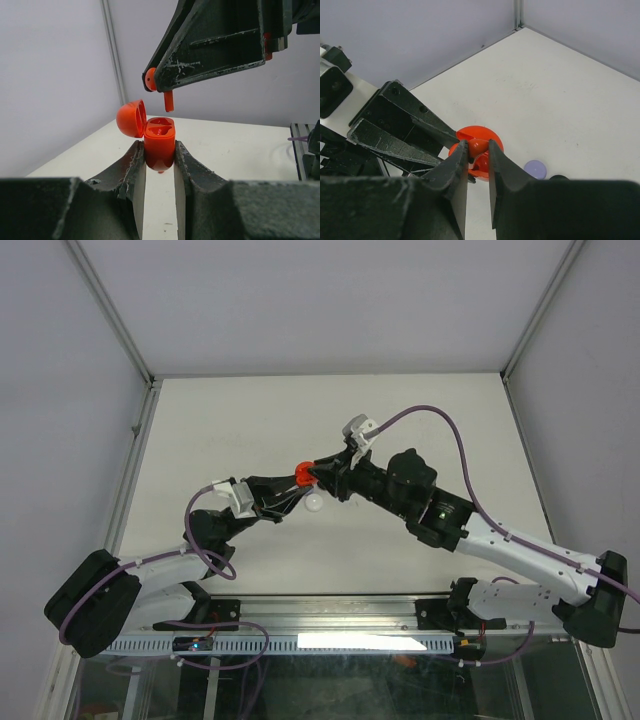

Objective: Insert the wireless bluetooth earbuds into the charging case
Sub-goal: Place the earbud in the charging case.

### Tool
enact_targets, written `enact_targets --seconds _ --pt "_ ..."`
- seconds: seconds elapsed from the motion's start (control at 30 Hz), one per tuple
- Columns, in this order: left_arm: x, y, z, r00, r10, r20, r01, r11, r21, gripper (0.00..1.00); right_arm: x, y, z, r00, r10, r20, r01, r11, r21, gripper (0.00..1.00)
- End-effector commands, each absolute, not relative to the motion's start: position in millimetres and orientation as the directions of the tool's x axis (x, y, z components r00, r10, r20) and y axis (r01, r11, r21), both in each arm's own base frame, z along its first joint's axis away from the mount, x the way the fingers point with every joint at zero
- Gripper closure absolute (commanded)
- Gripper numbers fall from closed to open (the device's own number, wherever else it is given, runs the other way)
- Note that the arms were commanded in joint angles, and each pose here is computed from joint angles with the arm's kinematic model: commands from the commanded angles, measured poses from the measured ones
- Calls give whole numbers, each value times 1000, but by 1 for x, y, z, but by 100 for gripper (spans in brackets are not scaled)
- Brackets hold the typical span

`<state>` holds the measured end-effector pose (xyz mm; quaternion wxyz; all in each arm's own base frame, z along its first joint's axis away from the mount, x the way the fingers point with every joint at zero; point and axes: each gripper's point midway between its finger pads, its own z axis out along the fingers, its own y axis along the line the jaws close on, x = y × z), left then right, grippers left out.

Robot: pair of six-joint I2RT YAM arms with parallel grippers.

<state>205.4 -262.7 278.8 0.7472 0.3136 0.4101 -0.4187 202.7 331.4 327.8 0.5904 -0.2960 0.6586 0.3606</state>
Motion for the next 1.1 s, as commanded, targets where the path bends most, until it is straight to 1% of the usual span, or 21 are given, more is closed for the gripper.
enact_targets --seconds 0.0,0.3,0.47,0.57,0.8,0.97,1.07 --pt "195 -264 304 352 -431 -831 892 423 159 100 205 338 338 -109 87 -990 -817 559 139 86" --pt "196 -262 307 348 -446 -825 889 435 140 100 205 338 330 -124 69 -990 -818 558 141 86" --pt "199 -261 308 342 -453 -823 888 442 126 100 202 343 325 -143 51 -988 -829 540 148 83" --pt "199 -259 309 339 -466 -818 886 450 111 100 205 343 320 -151 44 -988 -817 557 149 81" --pt "202 -254 311 322 -486 -812 880 469 68 100 210 343 314 -164 27 -986 -802 578 149 71" --pt "205 -254 302 307 -467 -829 877 477 56 100 212 339 323 -160 45 -986 -788 595 155 55" --pt "208 -250 290 291 -447 -846 867 497 36 100 215 331 332 -143 58 -988 -770 620 148 47"
